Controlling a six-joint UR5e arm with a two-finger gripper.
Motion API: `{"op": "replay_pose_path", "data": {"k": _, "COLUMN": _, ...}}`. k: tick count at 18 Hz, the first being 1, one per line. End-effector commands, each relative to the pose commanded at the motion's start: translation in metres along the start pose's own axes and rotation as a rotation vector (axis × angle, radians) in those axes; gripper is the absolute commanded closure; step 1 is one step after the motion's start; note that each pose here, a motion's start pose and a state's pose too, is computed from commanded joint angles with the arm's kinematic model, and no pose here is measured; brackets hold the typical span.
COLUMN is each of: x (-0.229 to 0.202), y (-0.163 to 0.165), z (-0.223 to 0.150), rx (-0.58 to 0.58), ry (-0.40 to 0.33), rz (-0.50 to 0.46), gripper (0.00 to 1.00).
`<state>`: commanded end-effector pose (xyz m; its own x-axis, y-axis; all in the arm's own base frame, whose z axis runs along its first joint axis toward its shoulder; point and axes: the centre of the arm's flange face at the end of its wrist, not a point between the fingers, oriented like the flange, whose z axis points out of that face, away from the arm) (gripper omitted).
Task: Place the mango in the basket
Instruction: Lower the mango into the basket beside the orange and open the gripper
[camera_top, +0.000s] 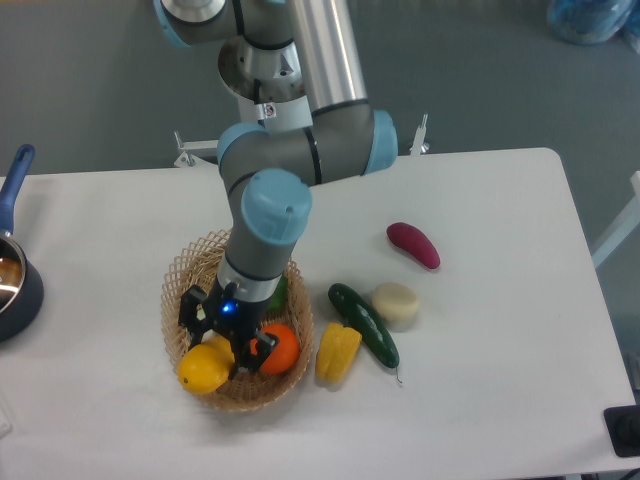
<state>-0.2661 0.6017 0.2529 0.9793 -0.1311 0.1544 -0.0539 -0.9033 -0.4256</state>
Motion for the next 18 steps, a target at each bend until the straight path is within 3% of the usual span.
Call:
{"op": "replay_pose_path", "data": {"k": 7, "x": -0.001, "y": 0.001, "z": 0.010, "rx": -0.008, "ry": 0.011, "rz": 0.007, "gripper": 0.43}}
{"op": "replay_pose_path", "data": {"k": 11, "x": -0.002, "y": 0.001, "z": 0.013, "rx": -0.009, "ry": 0.012, "rz": 0.011, "gripper": 0.19}}
{"op": "replay_pose_path", "data": {"k": 13, "x": -0.003, "y": -0.002, "z": 0.011, "rx": -0.006, "ry": 0.007, "rz": 0.027, "gripper": 0.00}}
{"op": "replay_pose_path", "data": {"k": 18, "x": -0.003, "y": -0.003, "z": 0.005, "rx": -0.002, "ry": -0.002, "rz": 0.034, "gripper": 0.00}}
